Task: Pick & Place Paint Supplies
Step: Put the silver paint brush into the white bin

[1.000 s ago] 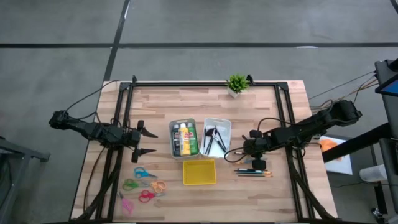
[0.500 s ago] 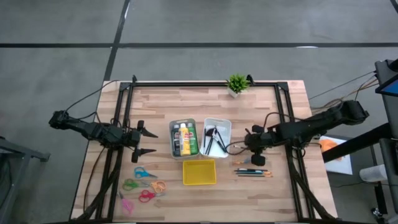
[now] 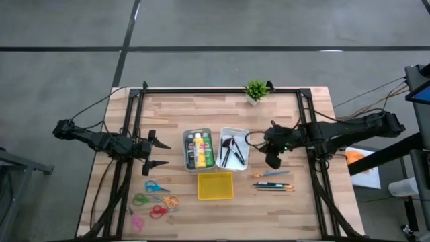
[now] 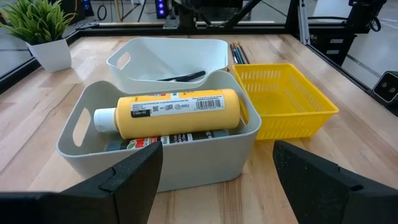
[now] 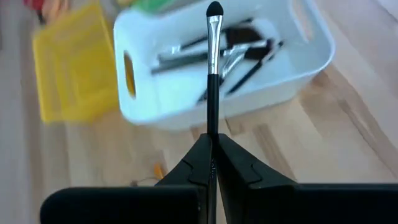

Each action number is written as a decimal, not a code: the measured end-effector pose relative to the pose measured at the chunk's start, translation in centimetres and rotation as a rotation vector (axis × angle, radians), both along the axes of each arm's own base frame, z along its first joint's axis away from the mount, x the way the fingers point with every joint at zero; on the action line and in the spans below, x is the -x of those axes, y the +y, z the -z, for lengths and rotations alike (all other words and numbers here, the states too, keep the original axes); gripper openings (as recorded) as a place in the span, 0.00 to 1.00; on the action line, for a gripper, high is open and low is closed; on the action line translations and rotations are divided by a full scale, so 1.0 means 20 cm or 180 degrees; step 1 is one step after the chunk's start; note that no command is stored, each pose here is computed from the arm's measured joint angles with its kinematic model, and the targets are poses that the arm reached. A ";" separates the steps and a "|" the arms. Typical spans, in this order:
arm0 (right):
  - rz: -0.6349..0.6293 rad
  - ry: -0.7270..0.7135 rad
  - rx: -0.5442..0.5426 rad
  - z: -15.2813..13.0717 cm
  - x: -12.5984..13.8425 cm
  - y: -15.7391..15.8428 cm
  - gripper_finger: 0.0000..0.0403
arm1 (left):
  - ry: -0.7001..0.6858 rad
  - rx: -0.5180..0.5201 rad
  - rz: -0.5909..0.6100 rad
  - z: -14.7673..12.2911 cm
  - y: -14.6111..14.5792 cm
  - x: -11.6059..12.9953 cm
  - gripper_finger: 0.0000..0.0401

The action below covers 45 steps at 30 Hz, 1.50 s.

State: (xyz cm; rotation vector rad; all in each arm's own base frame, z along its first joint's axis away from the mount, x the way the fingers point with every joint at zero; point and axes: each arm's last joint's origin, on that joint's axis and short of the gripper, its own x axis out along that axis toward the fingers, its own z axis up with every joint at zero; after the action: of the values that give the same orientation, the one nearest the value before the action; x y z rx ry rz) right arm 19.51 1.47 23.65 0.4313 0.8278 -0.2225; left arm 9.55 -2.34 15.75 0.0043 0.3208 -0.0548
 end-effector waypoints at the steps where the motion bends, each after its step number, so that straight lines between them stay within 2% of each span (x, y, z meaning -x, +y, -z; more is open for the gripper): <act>1: 0.0125 -0.0028 -0.0077 -0.01 -0.01 -0.01 0.02 | 0.0001 0.0000 0.0000 0.00 0.00 0.00 0.76; 9: 0.1057 -0.0199 -0.0699 0.00 -0.16 -0.11 0.02 | 0.0000 0.0000 0.0000 0.00 0.00 0.00 0.76; 14: 0.1263 -0.0263 -0.0887 0.07 -0.25 -0.12 0.02 | 0.0000 0.0000 0.0000 0.00 0.00 0.00 0.76; 19: 0.1426 -0.0136 -0.1005 0.10 -0.36 -0.13 0.02 | 0.0000 0.0000 0.0000 0.00 0.00 0.00 0.76; 24: 0.1355 0.0077 -0.1112 0.12 -0.49 -0.15 0.02 | 0.0000 0.0000 -0.0001 0.00 0.00 0.00 0.76; 30: 0.1354 0.0663 -0.0936 0.18 -0.63 -0.16 0.02 | 0.0001 0.0000 -0.0001 0.00 0.00 0.00 0.76; 36: 0.1252 0.0980 -0.0797 0.24 -0.76 -0.17 0.02 | 0.0000 0.0000 -0.0001 0.00 0.00 0.00 0.76; 45: 0.1212 0.1177 -0.0757 0.31 -0.82 -0.18 0.02 | 0.0000 0.0000 0.0000 0.00 0.00 0.00 0.76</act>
State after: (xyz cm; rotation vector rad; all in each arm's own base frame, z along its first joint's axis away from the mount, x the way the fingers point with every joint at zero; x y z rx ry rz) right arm 35.90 -2.13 17.43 0.7874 1.1368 -0.5722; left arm 9.55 -2.35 15.74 0.0044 0.3209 -0.0549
